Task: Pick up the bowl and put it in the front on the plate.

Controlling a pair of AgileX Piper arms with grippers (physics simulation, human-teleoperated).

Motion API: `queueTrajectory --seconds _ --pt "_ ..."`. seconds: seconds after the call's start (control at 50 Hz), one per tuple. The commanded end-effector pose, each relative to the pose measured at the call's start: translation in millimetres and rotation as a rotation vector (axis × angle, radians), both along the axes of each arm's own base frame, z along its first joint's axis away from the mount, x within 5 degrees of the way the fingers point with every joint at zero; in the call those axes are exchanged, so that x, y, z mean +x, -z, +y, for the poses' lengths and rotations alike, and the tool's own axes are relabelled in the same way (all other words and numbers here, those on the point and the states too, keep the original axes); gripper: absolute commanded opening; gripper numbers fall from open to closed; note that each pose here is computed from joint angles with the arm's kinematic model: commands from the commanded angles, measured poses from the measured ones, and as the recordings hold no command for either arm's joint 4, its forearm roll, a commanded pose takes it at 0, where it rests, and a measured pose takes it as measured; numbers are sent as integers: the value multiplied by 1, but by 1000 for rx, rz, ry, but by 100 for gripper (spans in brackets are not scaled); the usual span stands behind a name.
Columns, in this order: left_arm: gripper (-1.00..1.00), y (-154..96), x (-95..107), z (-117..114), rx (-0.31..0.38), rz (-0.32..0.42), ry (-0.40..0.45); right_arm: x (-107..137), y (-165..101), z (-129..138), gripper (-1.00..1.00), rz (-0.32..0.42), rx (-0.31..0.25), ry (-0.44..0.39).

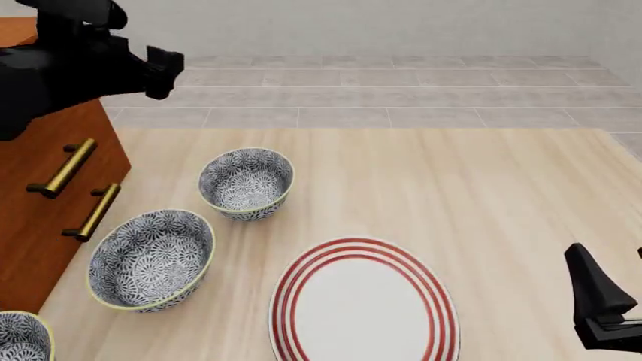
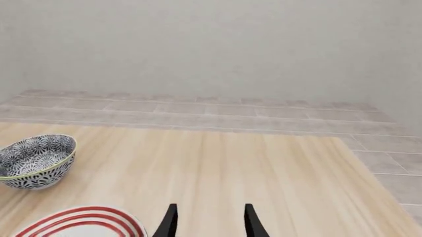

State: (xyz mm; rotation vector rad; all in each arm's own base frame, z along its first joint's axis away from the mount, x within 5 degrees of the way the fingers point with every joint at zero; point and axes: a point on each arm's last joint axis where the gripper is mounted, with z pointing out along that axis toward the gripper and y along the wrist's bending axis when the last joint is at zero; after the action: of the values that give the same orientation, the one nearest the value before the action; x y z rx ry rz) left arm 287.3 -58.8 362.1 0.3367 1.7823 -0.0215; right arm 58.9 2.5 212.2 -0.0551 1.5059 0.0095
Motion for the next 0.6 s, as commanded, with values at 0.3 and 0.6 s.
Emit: queueTrajectory --seconds 0.3,0.6 --pt "100 57 48 -36 -119 217 14 3 0 0 100 11 8 5" --pt "100 68 60 -14 -57 209 -29 3 0 0 100 15 10 5"
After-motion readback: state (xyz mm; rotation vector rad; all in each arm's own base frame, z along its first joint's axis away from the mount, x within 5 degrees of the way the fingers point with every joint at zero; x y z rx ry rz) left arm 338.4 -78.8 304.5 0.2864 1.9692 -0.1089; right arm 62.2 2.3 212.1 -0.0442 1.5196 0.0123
